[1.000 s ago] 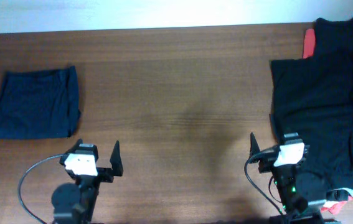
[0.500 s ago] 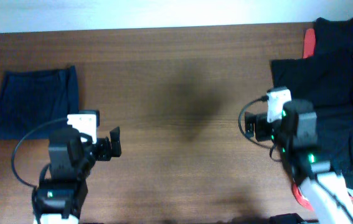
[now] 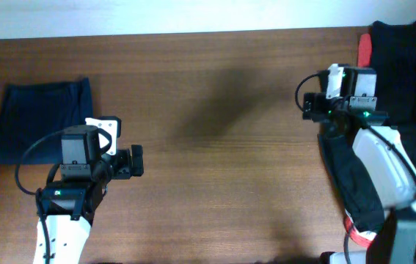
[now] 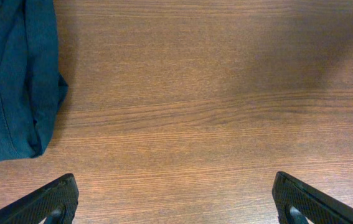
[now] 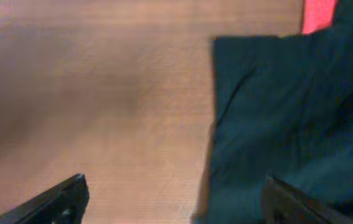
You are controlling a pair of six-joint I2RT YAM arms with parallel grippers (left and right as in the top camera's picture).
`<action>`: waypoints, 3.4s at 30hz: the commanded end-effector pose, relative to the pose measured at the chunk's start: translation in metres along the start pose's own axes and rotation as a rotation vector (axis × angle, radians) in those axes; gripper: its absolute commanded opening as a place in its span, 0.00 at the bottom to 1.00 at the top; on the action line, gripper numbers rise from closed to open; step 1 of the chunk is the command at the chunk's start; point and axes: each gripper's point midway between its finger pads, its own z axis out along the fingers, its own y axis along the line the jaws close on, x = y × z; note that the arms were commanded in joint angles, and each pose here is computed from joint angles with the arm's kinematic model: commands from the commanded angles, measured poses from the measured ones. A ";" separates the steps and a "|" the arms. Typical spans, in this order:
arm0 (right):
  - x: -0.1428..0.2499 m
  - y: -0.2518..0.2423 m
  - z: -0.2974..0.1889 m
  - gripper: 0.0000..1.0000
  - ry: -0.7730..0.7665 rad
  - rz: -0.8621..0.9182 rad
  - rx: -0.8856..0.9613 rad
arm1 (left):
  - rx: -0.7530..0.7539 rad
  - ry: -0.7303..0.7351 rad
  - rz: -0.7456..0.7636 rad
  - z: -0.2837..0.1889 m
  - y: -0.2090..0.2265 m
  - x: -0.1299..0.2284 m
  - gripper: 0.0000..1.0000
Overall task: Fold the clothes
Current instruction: 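Reach the right gripper to the black shorts on the right pile and grasp, then drag the black shorts leftward onto the table center with the right gripper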
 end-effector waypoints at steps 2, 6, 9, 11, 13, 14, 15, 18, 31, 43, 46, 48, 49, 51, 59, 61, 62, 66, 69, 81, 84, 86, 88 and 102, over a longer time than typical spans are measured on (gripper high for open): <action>0.010 -0.018 0.045 0.89 0.037 0.028 0.047 | 0.000 -0.023 0.013 -0.004 0.001 -0.009 0.99; 0.024 -0.036 0.079 0.89 0.062 0.025 0.152 | 0.001 -0.022 0.012 -0.004 0.001 -0.009 0.99; 0.032 -0.050 0.096 0.87 0.067 0.022 0.230 | 0.001 -0.022 0.012 -0.004 0.001 -0.009 0.99; 0.035 -0.051 0.106 0.82 0.063 0.022 0.236 | 0.001 -0.022 0.012 -0.004 0.001 -0.009 0.99; 0.039 -0.051 0.114 0.78 0.064 0.022 0.236 | 0.001 -0.022 0.012 -0.004 0.001 -0.009 0.99; 0.042 -0.051 0.118 0.76 0.068 0.021 0.236 | 0.001 -0.022 0.012 -0.004 0.001 -0.009 0.99; 0.045 -0.051 0.122 0.74 0.074 0.020 0.237 | 0.001 -0.022 0.012 -0.004 0.001 -0.009 0.99; 0.051 -0.056 0.127 0.56 0.087 0.020 0.262 | 0.001 -0.022 0.012 -0.004 0.001 -0.009 0.99; 0.005 -0.063 0.096 0.04 0.012 0.026 0.304 | 0.000 -0.023 0.013 -0.004 0.001 -0.009 0.99; -0.115 0.062 -0.025 0.04 -0.139 -0.068 -0.073 | 0.001 -0.022 0.012 -0.004 0.001 -0.009 0.99; -0.129 0.121 -0.035 0.04 -0.218 -0.123 -0.180 | 0.001 -0.022 0.012 -0.004 0.001 -0.009 0.99; -0.149 0.172 -0.052 0.05 -0.331 -0.130 -0.289 | 0.001 -0.023 0.012 -0.004 0.001 -0.009 0.99; -0.154 0.186 -0.058 0.05 -0.364 -0.125 -0.321 | 0.001 -0.023 0.012 -0.004 0.001 -0.009 0.99; -0.161 0.211 -0.067 0.06 -0.416 -0.143 -0.364 | 0.001 -0.024 0.012 -0.004 0.001 -0.009 0.99; -0.113 0.226 -0.045 0.99 -0.251 -0.198 -0.273 | 0.005 -0.045 0.014 -0.004 0.000 -0.015 0.99; -0.081 0.191 -0.030 0.99 -0.094 -0.200 -0.172 | 0.019 -0.045 0.014 -0.004 -0.003 -0.015 0.99; -0.071 0.180 -0.027 0.99 -0.045 -0.198 -0.150 | 0.033 -0.045 0.014 -0.004 -0.005 -0.015 0.99; -0.037 0.137 -0.023 0.99 0.129 -0.171 -0.081 | 0.109 -0.044 0.016 -0.005 -0.018 -0.014 0.99; 0.001 0.107 -0.030 0.99 0.307 -0.148 -0.048 | 0.188 -0.051 0.019 -0.007 -0.031 -0.016 0.99; 0.074 -0.005 -0.067 0.99 0.675 0.173 0.168 | 0.541 0.111 -0.034 0.015 -0.122 0.002 0.99; 0.080 -0.029 -0.073 0.99 0.697 0.243 0.197 | 0.600 0.192 -0.048 0.036 -0.161 0.015 0.99; 0.083 -0.041 -0.077 0.99 0.705 0.278 0.210 | 0.633 0.220 -0.056 0.049 -0.185 0.020 0.99; 0.085 -0.049 -0.079 0.99 0.709 0.311 0.214 | 0.667 0.237 -0.060 0.063 -0.209 0.025 0.99; 0.087 -0.060 -0.081 0.99 0.711 0.362 0.209 | 0.743 0.514 -0.234 0.121 -0.324 0.125 0.84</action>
